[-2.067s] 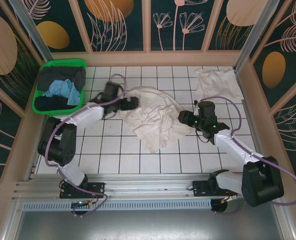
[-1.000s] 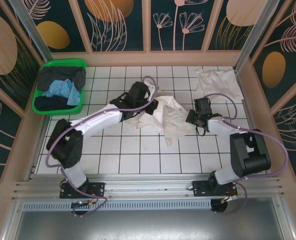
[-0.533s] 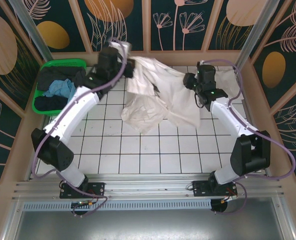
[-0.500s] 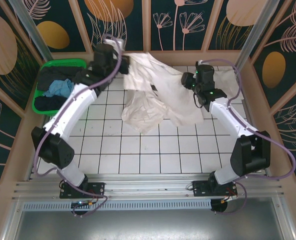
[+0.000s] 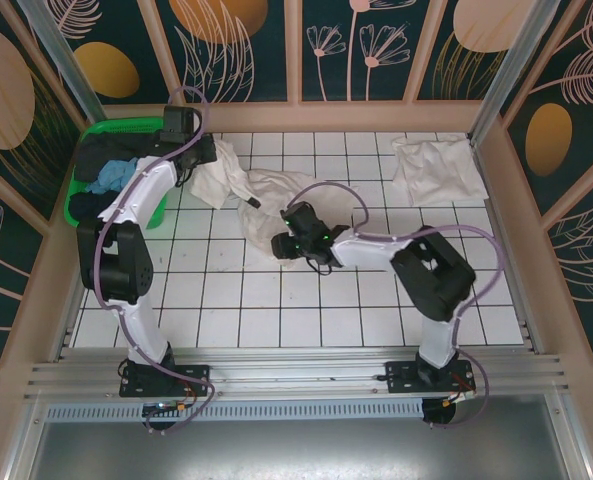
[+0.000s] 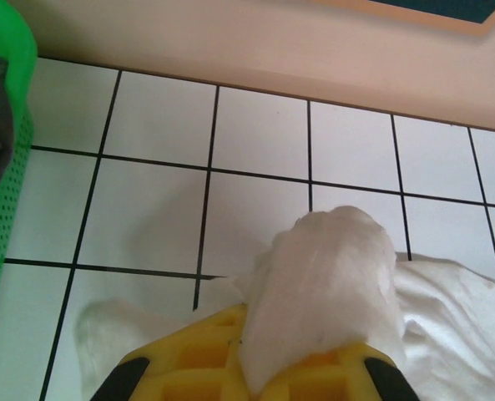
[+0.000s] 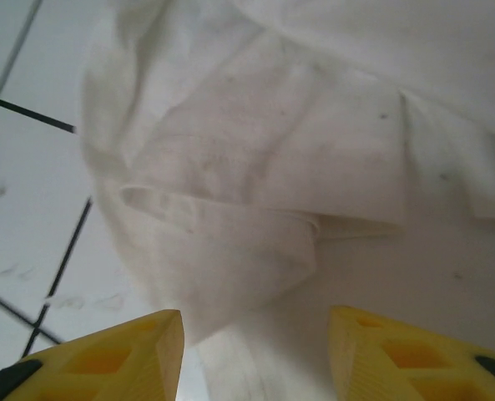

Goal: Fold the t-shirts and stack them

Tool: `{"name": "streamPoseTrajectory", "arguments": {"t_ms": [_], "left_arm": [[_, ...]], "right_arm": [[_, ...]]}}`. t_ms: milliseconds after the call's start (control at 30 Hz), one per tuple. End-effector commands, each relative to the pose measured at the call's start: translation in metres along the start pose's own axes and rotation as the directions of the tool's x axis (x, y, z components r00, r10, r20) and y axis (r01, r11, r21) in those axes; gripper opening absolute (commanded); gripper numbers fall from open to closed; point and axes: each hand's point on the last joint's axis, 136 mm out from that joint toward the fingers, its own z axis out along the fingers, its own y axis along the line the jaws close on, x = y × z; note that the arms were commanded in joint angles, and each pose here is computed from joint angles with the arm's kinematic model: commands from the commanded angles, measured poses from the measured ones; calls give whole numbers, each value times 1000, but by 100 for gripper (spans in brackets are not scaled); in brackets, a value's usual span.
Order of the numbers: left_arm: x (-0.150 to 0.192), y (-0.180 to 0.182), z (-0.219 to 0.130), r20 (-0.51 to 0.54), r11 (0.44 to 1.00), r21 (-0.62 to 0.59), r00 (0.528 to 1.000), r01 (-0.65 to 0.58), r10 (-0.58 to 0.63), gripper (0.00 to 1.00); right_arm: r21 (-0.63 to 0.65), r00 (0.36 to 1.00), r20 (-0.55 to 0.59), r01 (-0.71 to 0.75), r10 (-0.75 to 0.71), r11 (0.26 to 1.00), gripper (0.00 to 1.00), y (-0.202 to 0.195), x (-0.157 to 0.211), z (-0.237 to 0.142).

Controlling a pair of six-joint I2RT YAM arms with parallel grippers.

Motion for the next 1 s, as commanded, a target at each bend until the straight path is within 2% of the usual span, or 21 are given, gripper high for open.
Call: {"name": "streamPoseTrajectory", "arguments": {"t_ms": [0,133,267,467,533,633,733,833,967], "left_arm": [[-5,5,-3,22,1000,18,1000,22,-22,0],[1,7,0,8,999,26,1000,23,-23,0],[2,9,1,8,999,30,1000,22,-22,0],[-3,15,0,10,999,28,999,31,-31,0],[-5,16,-3,8,999,29,999,35,-35,0],[-11,15,-12,11,998,37,999,45,-45,0],[-22,13,-30,29,997,52,997,63,-65,0],[-39,11,-63,69,993,73,993,94,-99,0],[-68,3,-141,190,987,114,972,117,-137,0]], "right_arm": [[-8,995,95,38,-37,999,49,15,-44,7],[40,992,90,81,-84,996,50,17,-56,28],[70,992,43,114,-117,991,52,15,-52,49],[79,989,6,145,-146,986,52,12,-39,57],[118,986,-14,166,-165,979,47,5,-35,59],[183,983,-6,180,-181,967,25,-8,-38,51],[199,983,14,179,-185,964,2,-15,-47,32],[240,981,71,159,-181,958,0,-25,-63,-14],[285,960,235,78,-149,955,0,-46,-96,-123]]}}
